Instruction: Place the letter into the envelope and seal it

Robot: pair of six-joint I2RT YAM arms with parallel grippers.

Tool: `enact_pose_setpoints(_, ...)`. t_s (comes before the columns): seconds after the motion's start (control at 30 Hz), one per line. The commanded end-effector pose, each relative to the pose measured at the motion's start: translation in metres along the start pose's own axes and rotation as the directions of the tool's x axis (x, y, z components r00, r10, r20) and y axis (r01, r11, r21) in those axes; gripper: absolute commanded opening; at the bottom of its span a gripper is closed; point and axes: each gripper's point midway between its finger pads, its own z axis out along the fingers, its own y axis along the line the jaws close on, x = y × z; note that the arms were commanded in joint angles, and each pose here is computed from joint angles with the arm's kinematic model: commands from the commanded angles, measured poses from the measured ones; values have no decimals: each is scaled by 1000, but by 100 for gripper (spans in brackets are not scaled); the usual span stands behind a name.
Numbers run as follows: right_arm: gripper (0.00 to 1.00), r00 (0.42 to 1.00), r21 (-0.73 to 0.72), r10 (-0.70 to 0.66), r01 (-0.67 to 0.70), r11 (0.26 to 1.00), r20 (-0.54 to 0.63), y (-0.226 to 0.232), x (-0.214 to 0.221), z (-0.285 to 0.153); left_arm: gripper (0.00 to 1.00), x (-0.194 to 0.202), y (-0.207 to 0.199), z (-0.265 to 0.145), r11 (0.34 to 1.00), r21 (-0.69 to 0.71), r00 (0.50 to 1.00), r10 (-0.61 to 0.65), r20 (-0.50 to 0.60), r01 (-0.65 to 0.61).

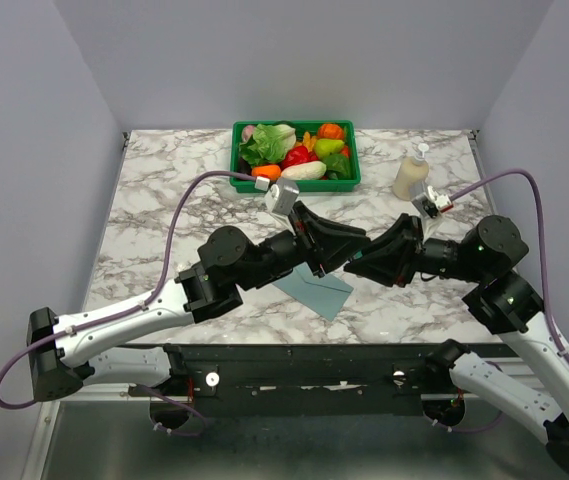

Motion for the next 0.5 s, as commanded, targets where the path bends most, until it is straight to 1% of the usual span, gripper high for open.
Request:
enact_pose_setpoints(0.0,1,1000,7,0,0,1000,9,1,-1,-1,24,13,-3,-2,999,32,999,-17,-40,18)
enact_pose_setpoints(0.03,1,1000,7,1,-1,1000,9,1,-1,-1,10,12,-4,-3,999,31,999,-18,-38,19)
enact_pose_setpoints(0.07,1,1000,7,1,-1,1000,9,1,-1,-1,3,13,-4,-3,999,33,999,-17,-41,18)
enact_pose_setpoints(0.1,1,1000,5,-1,1,1000,9,1,-2,-1,0,14,-3,-3,999,26,999,-18,-48,19)
enact_pose_setpoints(0.23,2,1000,-7,1,-1,1000,6,4,-3,-1,0,13,-3,-4,1000,18,998,8,-64,-7)
enact_pose_setpoints(0.27,7,1000,-13,0,0,1000,5,5,-3,0,0,14,-3,-4,1000,18,997,17,-74,-15)
enact_pose_setpoints(0.3,15,1000,-25,4,-4,1000,-2,7,-2,0,0,19,0,-4,1000,7,995,22,-101,-22)
enact_pose_setpoints(0.33,18,1000,-32,7,-7,999,-9,7,-2,1,0,15,-3,-4,999,18,994,45,-104,-43)
enact_pose_setpoints(0.4,25,1000,-50,9,-10,999,-18,10,-2,1,0,23,-1,-4,998,14,987,61,-151,-60)
enact_pose_setpoints(0.47,28,1000,-55,10,-11,998,-22,11,-2,2,0,22,-3,-4,996,24,983,83,-167,-80)
